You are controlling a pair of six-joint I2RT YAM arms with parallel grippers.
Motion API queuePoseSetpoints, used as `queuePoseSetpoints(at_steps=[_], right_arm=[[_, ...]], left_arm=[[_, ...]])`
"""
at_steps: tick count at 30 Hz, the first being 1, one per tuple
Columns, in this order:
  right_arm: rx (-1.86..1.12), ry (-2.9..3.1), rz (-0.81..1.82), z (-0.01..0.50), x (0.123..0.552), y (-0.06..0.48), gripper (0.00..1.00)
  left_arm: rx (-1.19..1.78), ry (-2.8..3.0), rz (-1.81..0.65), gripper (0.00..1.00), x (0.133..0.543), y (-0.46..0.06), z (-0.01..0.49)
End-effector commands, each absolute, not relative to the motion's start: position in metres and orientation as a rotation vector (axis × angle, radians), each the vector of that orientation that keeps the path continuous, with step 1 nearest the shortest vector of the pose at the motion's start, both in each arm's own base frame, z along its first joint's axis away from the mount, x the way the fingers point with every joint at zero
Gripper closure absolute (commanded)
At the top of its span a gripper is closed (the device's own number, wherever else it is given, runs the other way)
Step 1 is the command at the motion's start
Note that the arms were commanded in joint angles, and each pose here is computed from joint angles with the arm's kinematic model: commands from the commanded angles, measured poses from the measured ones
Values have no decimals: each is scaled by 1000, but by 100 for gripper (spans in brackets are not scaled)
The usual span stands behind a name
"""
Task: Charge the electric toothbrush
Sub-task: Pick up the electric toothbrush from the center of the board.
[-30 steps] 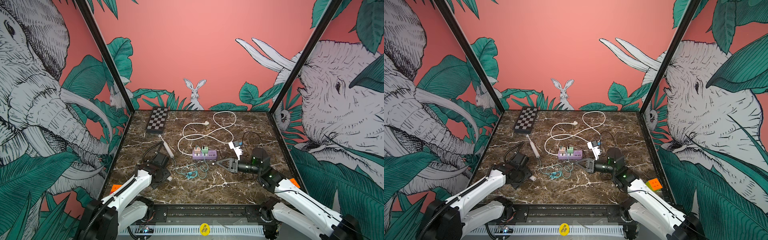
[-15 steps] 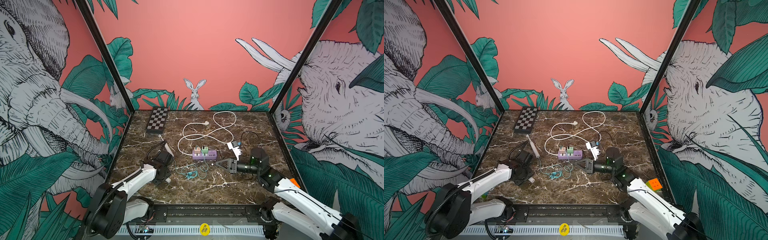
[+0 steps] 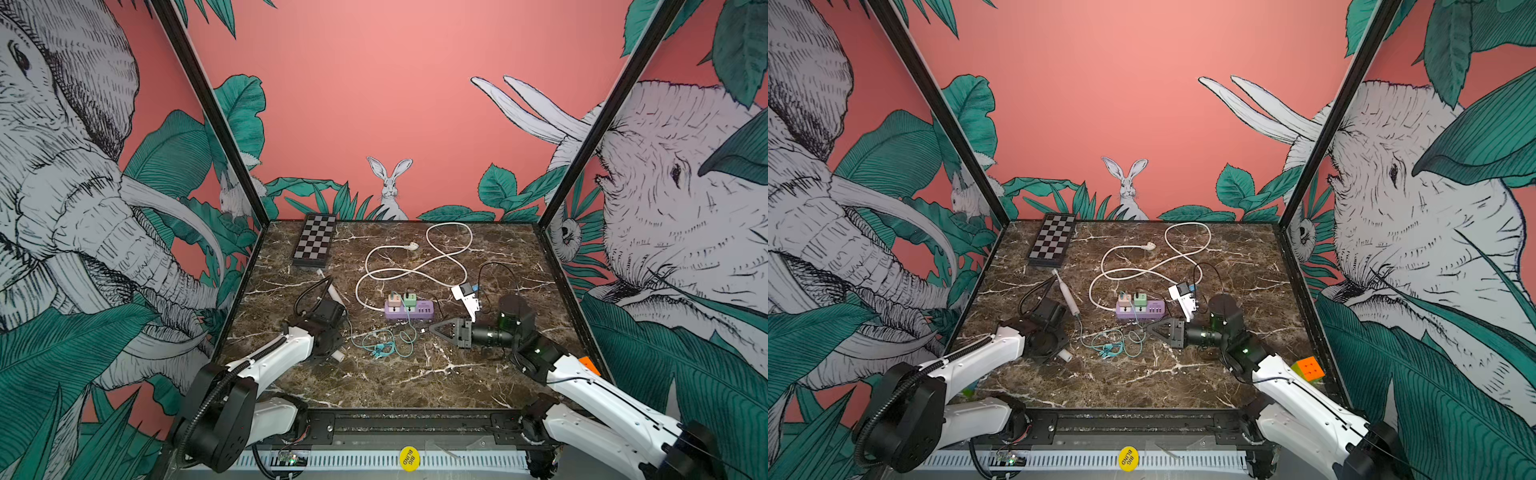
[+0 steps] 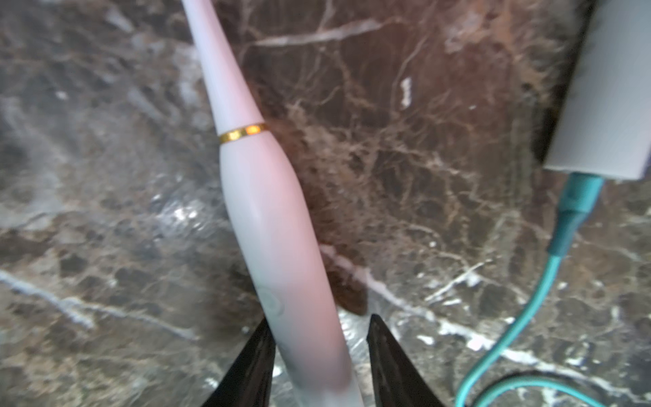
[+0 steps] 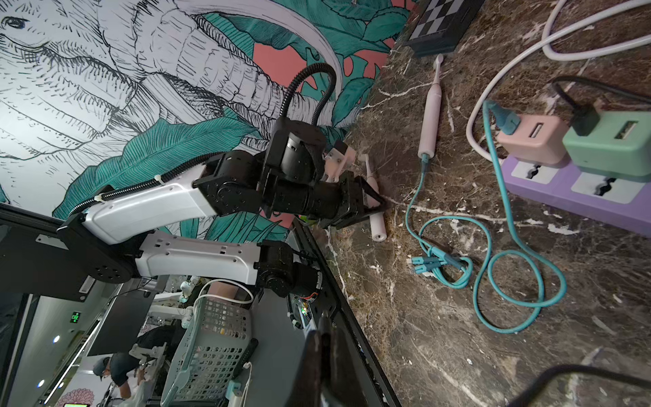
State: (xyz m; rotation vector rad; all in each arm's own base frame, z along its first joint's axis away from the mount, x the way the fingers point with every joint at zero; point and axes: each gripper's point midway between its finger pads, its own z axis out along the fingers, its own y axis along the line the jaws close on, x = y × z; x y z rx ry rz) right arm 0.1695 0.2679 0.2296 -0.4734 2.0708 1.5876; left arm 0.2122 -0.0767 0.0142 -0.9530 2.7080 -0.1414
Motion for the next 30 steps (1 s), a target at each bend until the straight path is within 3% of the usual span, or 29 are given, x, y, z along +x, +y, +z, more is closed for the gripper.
queuePoseSetpoints(at_steps=[1, 18, 30], right_arm=[[-515, 1977, 1588, 252, 172, 272, 100], [-535, 1977, 1587, 253, 170, 275, 100], [-547, 1982, 1586, 252, 168, 276, 100]], left_arm=[[-988, 2864, -131, 58, 177, -79, -21], [-953, 2923, -120, 73, 172, -82, -37], [-868, 3028, -113, 67, 164, -87, -50]])
